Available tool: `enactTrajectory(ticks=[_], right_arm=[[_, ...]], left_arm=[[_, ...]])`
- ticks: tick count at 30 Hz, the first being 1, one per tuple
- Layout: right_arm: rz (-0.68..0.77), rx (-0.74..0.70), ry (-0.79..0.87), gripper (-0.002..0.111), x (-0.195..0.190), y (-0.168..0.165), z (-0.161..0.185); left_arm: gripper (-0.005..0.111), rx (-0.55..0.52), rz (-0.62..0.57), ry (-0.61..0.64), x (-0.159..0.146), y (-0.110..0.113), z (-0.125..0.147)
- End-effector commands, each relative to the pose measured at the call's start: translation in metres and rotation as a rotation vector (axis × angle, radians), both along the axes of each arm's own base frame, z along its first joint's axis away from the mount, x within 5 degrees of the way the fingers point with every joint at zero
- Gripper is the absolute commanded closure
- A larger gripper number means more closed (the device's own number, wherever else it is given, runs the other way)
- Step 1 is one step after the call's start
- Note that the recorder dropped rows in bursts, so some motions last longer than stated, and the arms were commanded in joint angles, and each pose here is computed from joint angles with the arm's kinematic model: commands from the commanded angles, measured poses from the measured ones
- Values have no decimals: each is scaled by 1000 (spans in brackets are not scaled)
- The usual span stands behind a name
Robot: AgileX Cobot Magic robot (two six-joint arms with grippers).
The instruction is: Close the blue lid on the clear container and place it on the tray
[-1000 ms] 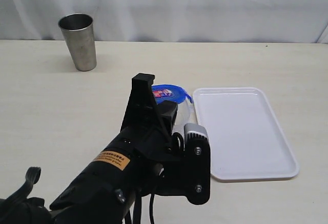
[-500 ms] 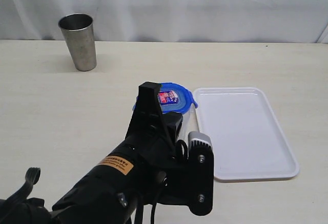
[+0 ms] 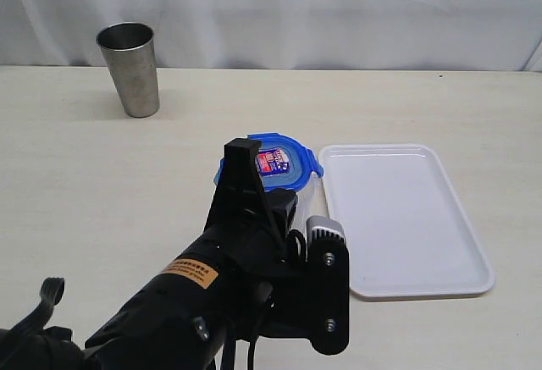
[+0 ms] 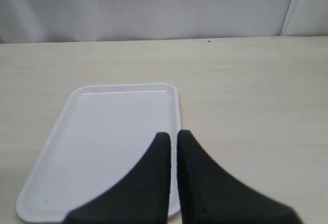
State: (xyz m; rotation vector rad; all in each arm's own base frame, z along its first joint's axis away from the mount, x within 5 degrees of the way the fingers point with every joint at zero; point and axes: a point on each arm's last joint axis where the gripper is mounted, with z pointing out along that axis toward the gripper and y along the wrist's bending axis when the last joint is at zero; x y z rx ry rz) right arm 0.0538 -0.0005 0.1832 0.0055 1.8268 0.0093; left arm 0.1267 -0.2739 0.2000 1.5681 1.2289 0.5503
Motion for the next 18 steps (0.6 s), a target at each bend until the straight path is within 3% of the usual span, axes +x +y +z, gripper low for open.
enactTrajectory(ticks=[1,18], right_arm=[[0,4,-1,104,0,0,-1],[0,4,-1,104,0,0,-1]], left_arm=[[107,5,-2,-6,-2,0,1],[107,6,-6,-35,-1,0,3]])
